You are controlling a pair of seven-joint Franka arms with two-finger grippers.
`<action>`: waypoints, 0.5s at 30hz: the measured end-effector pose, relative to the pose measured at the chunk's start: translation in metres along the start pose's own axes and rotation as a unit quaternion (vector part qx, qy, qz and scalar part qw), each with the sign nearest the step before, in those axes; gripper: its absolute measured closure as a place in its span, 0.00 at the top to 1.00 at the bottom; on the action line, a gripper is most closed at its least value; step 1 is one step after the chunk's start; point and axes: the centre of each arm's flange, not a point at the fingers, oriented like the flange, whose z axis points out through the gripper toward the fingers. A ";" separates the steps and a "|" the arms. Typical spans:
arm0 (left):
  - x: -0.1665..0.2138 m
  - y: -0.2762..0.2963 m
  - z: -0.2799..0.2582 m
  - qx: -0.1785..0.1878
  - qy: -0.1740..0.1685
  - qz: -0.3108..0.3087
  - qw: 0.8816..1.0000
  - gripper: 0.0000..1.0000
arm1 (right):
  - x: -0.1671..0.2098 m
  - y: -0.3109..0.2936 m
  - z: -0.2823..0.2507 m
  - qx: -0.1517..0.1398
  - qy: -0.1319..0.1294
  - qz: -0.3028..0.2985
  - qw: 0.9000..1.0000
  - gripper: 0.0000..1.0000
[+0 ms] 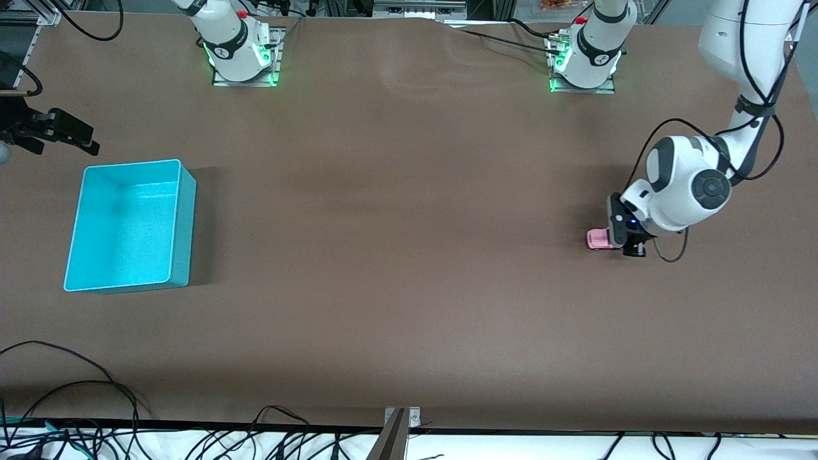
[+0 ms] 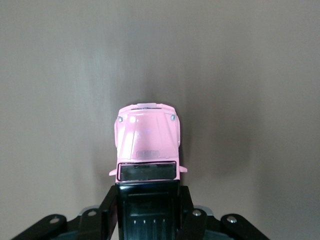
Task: Wind and store pink jeep toy
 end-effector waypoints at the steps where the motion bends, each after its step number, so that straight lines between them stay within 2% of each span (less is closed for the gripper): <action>1: -0.009 -0.001 0.000 -0.001 -0.001 0.001 1.000 0.51 | 0.000 0.000 0.000 0.000 0.000 0.000 1.000 1.00; 10: -0.091 -0.001 0.001 0.001 0.001 0.011 1.000 0.51 | 0.000 0.000 0.000 0.000 0.000 0.000 1.000 1.00; 15: -0.124 0.000 0.001 0.005 0.001 0.008 1.000 0.51 | 0.000 0.000 0.000 0.000 0.000 0.000 1.000 1.00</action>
